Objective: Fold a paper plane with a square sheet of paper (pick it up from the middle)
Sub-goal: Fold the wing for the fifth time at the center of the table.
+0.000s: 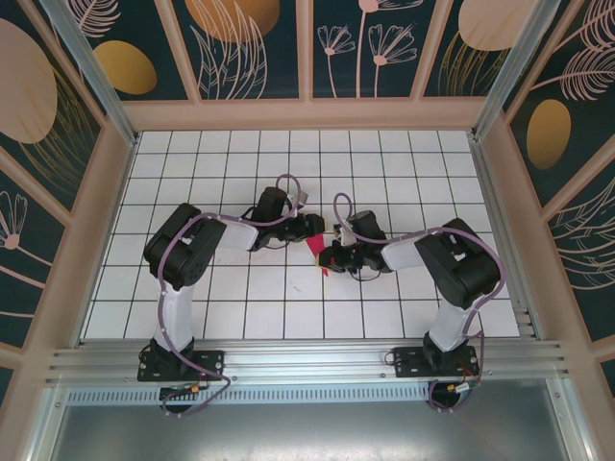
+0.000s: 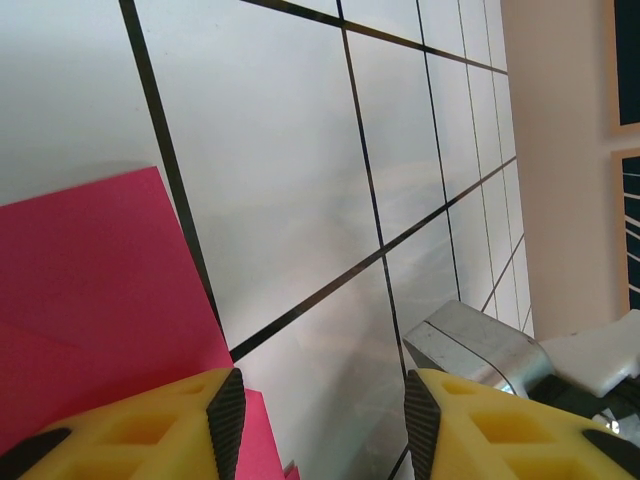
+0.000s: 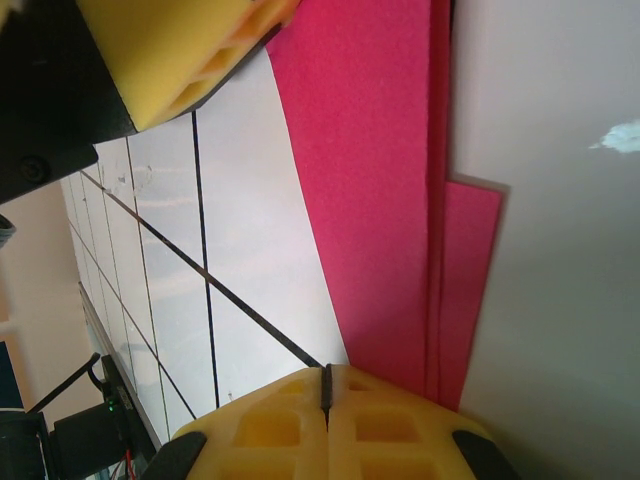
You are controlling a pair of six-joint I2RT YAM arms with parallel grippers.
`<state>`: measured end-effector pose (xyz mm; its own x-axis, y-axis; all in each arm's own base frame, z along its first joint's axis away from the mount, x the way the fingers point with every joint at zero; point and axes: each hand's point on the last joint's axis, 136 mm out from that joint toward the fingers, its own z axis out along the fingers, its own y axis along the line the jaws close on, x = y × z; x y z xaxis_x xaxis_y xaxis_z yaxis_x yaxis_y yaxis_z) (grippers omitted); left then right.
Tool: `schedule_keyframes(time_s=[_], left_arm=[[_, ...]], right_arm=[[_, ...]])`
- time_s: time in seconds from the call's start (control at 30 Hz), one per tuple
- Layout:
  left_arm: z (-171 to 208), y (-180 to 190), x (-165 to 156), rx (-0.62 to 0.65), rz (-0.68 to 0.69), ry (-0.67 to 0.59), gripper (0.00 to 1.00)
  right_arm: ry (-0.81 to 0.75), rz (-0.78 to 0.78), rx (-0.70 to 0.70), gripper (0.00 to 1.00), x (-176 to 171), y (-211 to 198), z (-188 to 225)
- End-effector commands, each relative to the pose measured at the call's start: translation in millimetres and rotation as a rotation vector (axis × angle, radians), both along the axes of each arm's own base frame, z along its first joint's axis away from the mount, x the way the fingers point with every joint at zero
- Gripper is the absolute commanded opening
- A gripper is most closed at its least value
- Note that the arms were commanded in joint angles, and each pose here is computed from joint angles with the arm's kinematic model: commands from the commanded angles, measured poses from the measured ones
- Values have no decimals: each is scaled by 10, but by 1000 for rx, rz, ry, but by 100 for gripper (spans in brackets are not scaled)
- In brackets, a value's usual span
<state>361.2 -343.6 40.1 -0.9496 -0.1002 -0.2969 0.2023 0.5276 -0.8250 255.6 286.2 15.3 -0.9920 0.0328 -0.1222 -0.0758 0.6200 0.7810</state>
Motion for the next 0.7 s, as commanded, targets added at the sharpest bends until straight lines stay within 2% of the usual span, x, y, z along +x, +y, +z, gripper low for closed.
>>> schedule_keyframes(time_s=[0.0,0.67], left_arm=[[-292,303,316,104,120,-34,50],[-296,495,547,92,120,-102,51]], right_arm=[[212,-45,-248,0,-437,-492,-655],[219,-44,-248,0,-455,-500,-668]])
